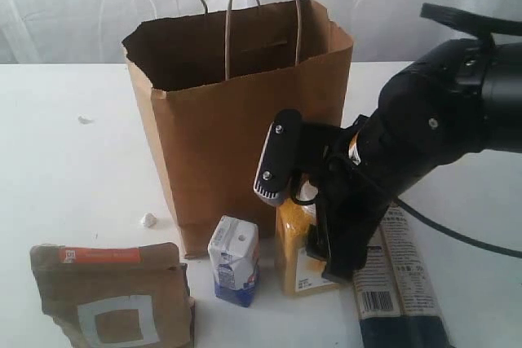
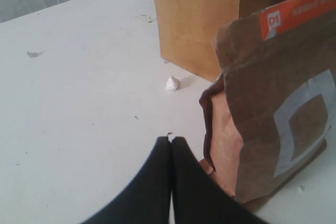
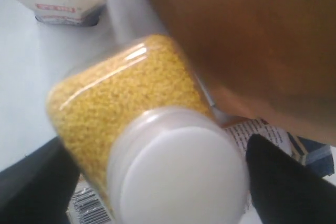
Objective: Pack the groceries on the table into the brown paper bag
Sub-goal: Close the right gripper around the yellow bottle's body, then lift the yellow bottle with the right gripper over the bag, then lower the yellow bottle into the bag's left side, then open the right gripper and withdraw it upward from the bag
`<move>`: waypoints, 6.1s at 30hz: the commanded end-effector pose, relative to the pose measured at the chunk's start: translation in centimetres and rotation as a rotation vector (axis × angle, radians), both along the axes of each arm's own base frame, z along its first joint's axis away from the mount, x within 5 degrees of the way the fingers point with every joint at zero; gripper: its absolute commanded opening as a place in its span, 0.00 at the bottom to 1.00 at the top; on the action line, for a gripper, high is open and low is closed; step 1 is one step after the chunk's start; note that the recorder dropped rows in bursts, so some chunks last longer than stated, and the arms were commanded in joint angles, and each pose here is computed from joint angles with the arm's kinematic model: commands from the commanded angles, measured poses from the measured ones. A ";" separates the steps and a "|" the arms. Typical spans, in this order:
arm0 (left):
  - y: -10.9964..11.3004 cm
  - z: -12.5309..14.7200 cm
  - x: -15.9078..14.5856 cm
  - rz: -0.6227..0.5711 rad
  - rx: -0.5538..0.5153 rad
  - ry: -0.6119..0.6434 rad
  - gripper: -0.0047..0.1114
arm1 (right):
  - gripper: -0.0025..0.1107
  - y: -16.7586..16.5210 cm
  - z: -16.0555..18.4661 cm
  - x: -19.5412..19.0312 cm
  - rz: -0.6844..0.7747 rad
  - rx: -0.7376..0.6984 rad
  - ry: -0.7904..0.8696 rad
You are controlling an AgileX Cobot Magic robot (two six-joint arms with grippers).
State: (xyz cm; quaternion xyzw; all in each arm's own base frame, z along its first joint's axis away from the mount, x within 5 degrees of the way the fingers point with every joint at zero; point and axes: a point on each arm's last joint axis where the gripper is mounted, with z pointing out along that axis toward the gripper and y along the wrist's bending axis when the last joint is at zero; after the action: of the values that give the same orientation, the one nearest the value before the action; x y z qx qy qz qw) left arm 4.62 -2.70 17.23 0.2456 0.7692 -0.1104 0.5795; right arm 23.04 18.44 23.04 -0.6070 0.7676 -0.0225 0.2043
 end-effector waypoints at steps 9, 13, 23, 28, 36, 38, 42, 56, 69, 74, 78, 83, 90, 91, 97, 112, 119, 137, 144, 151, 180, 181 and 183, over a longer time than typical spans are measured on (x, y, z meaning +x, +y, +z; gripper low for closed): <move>-0.1 -0.1 0.0 -0.003 -0.019 0.003 0.04 | 0.16 0.3 -0.9 0.0 -0.069 0.020 0.080; -0.1 -0.1 0.0 -0.003 -0.019 0.003 0.04 | 0.04 0.5 -0.6 -0.2 -0.093 0.063 0.104; -0.1 -0.1 0.0 -0.003 -0.019 0.003 0.04 | 0.53 0.2 -0.1 -1.0 -0.096 0.056 0.149; -0.1 -0.1 0.0 -0.003 -0.019 0.003 0.04 | 0.57 0.9 0.3 -0.5 -0.104 0.143 0.098; -0.1 -0.1 0.0 -0.003 -0.019 0.003 0.04 | 0.72 1.1 0.0 -0.2 -0.093 0.151 0.079; -0.1 -0.1 0.0 -0.003 -0.019 0.003 0.04 | 0.73 1.2 -0.4 0.0 -0.094 0.142 0.088; -0.1 -0.1 0.0 -0.003 -0.019 0.003 0.04 | 0.73 1.4 -1.5 0.2 -0.117 0.126 0.121; -0.1 -0.1 0.0 -0.003 -0.019 0.003 0.04 | 0.02 1.2 -1.3 -0.1 -0.197 0.133 0.165; -0.1 -0.1 0.0 -0.003 -0.019 0.003 0.04 | 0.02 -4.1 11.6 -5.4 -0.305 0.381 -0.084; -0.1 -0.1 0.0 -0.003 -0.019 0.003 0.04 | 0.02 -5.8 18.1 -5.7 -0.395 0.506 -0.289; -0.1 -0.1 0.0 -0.003 -0.019 0.003 0.04 | 0.02 -5.9 21.9 -4.9 -0.435 0.565 -0.405; -0.1 -0.1 0.0 -0.003 -0.019 0.003 0.04 | 0.02 -5.1 24.9 -2.6 -0.470 0.573 -0.533; -0.1 -0.1 0.0 -0.003 -0.019 0.003 0.04 | 0.02 -0.9 24.5 2.2 -0.421 0.545 -0.519; -0.1 -0.1 0.0 -0.003 -0.019 0.003 0.04 | 0.02 -0.2 24.1 2.8 -0.399 0.523 -0.505; -0.1 -0.1 0.0 -0.003 -0.019 0.003 0.04 | 0.02 3.3 21.9 5.2 -0.215 0.459 -0.411; -0.1 -0.1 0.0 -0.004 -0.019 0.003 0.04 | 0.02 6.1 19.9 6.5 -0.245 0.444 -0.137; -0.1 -0.1 0.0 -0.004 -0.019 0.003 0.04 | 0.02 7.8 17.5 7.7 -0.258 0.452 -0.045; -0.1 -0.1 0.0 -0.004 -0.019 0.003 0.04 | 0.48 9.0 16.2 8.9 -0.323 0.488 0.011; -0.1 -0.1 0.0 -0.004 -0.019 0.003 0.04 | 0.59 8.9 16.1 8.8 -0.340 0.477 0.030; -0.1 -0.1 0.0 -0.004 -0.019 0.003 0.04 | 0.61 8.7 16.5 8.7 -0.347 0.464 0.025; -0.1 -0.1 0.0 -0.004 -0.019 0.003 0.04 | 0.61 4.2 22.4 5.4 -0.418 0.456 -0.125; -0.1 -0.1 0.0 -0.004 -0.019 0.003 0.04 | 0.61 3.9 22.7 5.2 -0.429 0.459 -0.136; -0.1 -0.1 0.0 -0.004 -0.019 0.003 0.04 | 0.61 3.1 23.6 4.7 -0.456 0.464 -0.173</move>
State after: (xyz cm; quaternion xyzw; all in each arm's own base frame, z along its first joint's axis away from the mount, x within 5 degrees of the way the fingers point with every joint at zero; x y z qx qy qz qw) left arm 4.63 -2.70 17.26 0.2451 0.7683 -0.1105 0.5809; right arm 28.57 22.93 45.09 -0.3737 0.8471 0.0714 0.3710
